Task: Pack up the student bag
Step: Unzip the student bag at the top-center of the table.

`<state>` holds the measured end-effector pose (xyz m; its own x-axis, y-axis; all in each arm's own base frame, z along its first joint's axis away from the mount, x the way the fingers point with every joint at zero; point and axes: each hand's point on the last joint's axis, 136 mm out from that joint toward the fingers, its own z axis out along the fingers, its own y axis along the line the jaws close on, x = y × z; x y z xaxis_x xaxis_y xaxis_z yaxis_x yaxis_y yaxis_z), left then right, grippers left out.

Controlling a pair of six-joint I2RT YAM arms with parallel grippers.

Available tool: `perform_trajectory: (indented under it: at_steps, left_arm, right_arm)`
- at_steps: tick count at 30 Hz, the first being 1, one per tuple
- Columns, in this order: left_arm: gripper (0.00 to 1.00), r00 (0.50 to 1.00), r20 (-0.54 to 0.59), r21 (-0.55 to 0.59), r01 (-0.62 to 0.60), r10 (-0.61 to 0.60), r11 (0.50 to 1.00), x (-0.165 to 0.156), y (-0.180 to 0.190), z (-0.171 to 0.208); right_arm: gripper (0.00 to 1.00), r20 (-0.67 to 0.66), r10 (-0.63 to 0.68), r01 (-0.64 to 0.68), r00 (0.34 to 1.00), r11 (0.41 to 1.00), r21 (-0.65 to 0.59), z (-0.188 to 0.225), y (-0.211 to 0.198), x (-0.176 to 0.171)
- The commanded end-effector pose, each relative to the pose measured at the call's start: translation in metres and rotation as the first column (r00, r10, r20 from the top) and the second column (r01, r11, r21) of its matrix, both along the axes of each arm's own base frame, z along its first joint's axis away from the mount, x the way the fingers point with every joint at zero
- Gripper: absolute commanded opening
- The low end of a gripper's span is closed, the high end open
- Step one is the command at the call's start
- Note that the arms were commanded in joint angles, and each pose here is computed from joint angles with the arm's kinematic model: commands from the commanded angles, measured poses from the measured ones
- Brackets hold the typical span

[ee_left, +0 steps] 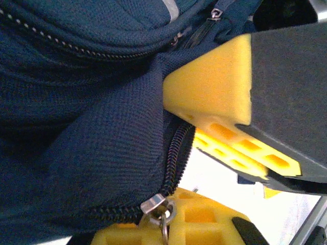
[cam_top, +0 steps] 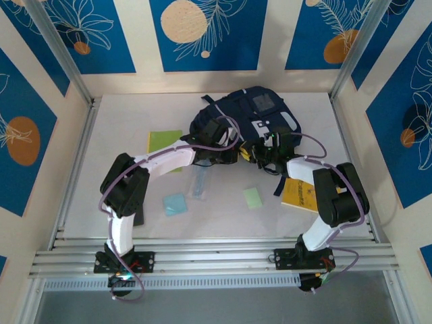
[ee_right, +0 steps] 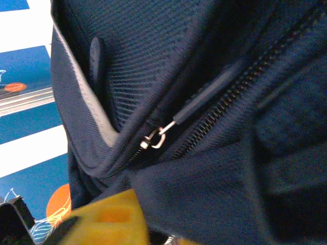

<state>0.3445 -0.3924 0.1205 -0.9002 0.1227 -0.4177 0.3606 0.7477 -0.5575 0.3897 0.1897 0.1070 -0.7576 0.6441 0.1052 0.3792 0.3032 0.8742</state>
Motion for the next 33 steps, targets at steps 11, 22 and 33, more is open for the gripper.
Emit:
perform_trajectory:
  at_steps: [11, 22, 33]
  left_arm:
    - [0.0, 0.988, 0.153, 0.259, -0.063, 0.024, 0.964, 0.043, 0.1, 0.007]
    - [0.0, 0.993, 0.1, 0.227, 0.034, -0.058, 0.973, 0.027, 0.092, -0.004]
    - [0.0, 0.982, 0.066, -0.014, 0.178, -0.176, 0.984, -0.057, -0.002, 0.02]
  right_arm:
    - [0.0, 0.032, 0.002, 0.004, 1.0, 0.98, -0.2, -0.001, -0.046, -0.001]
    - [0.0, 0.057, 0.075, -0.055, 0.996, 0.955, -0.291, 0.003, -0.079, 0.0]
    - [0.0, 0.106, 0.012, 0.023, 0.994, 0.947, -0.32, 0.029, -0.135, 0.033]
